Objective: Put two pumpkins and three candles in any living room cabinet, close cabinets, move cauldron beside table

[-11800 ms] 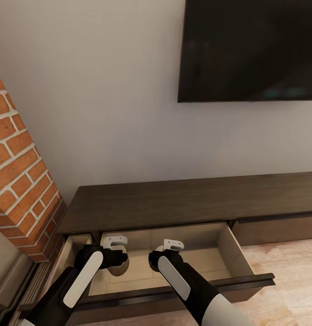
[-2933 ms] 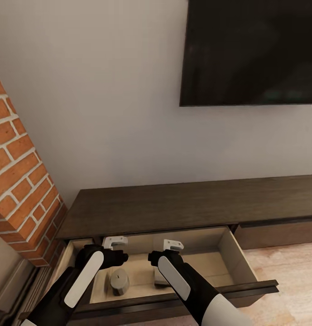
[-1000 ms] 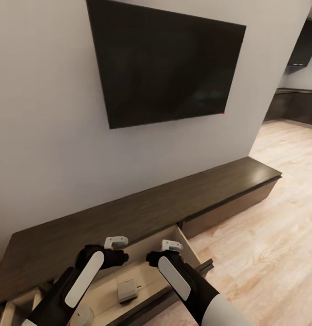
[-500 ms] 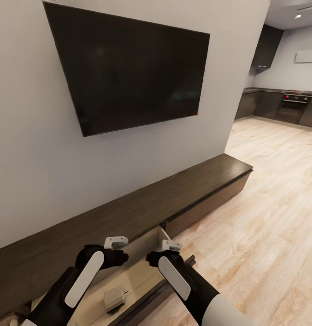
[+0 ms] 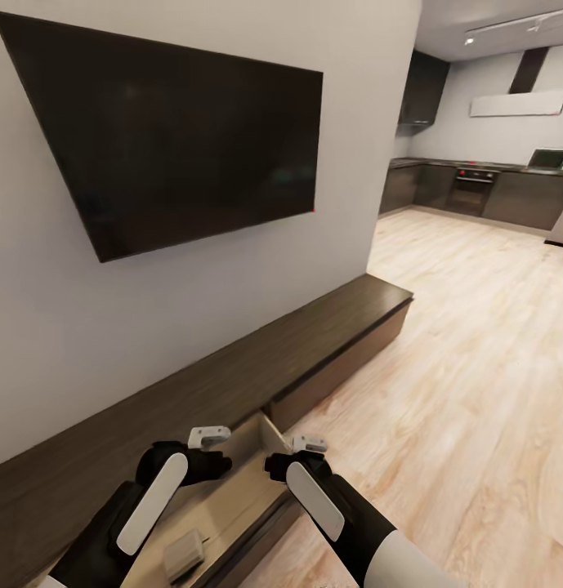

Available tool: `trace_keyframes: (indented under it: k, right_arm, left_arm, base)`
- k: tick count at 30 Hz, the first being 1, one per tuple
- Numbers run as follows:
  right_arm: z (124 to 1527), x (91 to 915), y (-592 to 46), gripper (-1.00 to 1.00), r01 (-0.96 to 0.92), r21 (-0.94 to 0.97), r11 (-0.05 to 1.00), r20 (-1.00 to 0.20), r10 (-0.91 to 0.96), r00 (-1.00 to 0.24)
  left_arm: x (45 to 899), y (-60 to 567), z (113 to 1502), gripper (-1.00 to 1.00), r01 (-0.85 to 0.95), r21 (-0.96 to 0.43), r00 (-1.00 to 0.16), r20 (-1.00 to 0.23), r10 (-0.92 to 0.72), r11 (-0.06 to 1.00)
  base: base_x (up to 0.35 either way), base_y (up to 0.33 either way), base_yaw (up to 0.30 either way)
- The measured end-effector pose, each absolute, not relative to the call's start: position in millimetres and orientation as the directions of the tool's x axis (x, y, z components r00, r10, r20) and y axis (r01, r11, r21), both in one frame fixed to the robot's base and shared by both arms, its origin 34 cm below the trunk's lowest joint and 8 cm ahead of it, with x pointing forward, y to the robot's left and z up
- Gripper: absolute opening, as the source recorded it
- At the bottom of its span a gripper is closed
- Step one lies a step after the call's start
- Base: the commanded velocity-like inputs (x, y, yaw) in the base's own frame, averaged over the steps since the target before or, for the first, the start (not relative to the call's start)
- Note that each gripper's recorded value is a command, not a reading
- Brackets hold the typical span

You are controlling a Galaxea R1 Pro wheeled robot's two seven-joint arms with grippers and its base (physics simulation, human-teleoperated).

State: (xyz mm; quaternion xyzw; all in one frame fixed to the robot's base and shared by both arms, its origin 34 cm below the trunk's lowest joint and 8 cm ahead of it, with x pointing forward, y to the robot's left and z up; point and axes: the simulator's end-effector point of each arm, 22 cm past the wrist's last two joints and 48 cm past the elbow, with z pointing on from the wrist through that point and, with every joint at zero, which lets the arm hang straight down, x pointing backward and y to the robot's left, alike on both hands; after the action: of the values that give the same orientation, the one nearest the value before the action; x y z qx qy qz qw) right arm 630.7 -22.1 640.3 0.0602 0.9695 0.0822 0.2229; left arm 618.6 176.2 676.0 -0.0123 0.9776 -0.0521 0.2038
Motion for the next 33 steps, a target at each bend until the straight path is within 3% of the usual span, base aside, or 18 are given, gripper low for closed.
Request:
trace_keyframes:
  k: [33]
  right_arm:
    - [694,633,-23,1.0,0.087,0.189,0.978,-0.42,0.161,-0.893]
  left_arm:
    - [620,177,730,1.0,-0.001,-0.099,-0.916,-0.399,-0.041,0.995]
  base:
    - [-0.263,0.0,-0.275]
